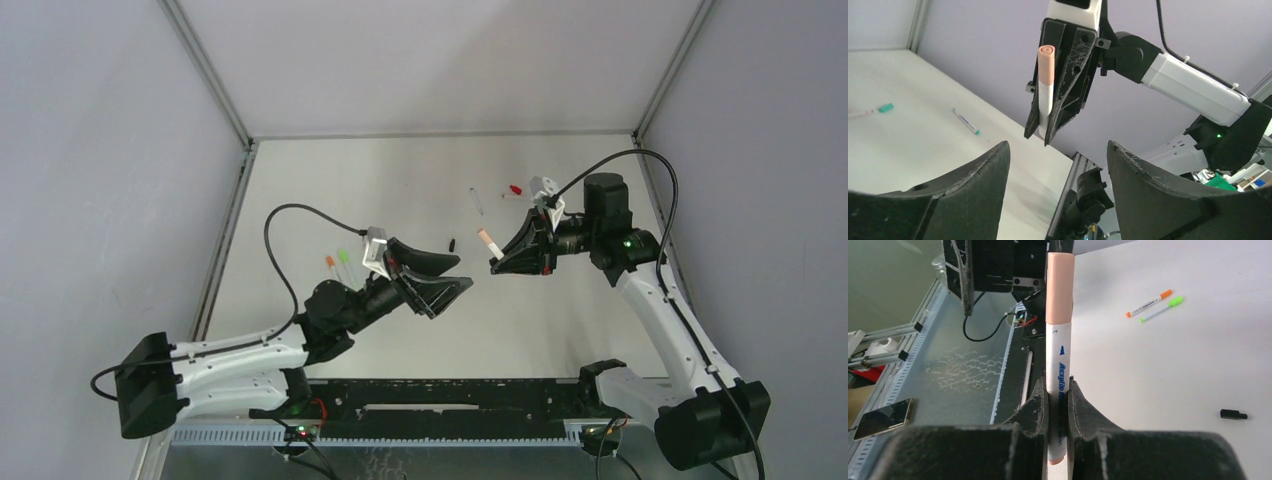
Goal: Insert the pens into the pen caps
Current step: Place the pen at the center of the board.
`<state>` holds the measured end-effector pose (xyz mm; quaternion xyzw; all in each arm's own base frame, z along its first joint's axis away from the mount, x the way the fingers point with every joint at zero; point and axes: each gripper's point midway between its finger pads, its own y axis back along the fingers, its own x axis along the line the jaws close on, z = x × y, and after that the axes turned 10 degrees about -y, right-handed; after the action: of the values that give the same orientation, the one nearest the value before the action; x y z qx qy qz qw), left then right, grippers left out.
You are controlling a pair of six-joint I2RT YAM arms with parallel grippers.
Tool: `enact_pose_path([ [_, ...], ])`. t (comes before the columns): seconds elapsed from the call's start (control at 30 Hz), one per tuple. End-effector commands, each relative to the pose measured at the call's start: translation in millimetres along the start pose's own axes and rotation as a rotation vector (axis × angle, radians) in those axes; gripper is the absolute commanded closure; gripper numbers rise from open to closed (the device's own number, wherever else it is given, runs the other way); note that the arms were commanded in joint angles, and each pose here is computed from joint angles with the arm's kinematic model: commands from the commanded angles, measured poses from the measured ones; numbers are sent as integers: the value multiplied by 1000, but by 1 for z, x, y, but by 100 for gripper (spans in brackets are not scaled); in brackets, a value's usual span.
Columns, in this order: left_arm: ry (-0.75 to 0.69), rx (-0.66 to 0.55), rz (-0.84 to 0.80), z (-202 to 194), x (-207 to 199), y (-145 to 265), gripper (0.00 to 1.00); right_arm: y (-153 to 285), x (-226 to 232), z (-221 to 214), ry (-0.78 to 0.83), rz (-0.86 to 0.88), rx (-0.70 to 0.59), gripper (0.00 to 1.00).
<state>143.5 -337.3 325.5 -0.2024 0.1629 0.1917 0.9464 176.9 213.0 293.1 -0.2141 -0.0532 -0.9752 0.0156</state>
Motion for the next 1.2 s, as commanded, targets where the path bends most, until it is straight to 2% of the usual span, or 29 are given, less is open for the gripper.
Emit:
enact_pose_path([
  [0.0, -125, -173, -107, 27, -14, -6, 26, -1, 5, 2, 4, 56, -11, 100],
  [0.3, -142, -244, -145, 22, -8, -37, 29, -1, 4, -2, -6, 66, -10, 99],
  [0.53, -98, -239, -170, 16, -2, -51, 49, -2, 3, -4, -10, 72, -6, 98],
  [0.77, -69, -219, -202, 8, -4, -63, 57, -3, 1, -5, -11, 69, -3, 98],
  [0.93, -57, -211, -219, 5, -6, -70, 73, -3, 1, -6, -13, 69, -2, 98],
  [1.1, -45, -210, -223, 4, -6, -73, 96, -3, 0, -6, -14, 68, -1, 97],
  [1.17, -39, -208, -222, 4, -5, -73, 100, -4, 0, -7, -15, 68, -1, 97],
])
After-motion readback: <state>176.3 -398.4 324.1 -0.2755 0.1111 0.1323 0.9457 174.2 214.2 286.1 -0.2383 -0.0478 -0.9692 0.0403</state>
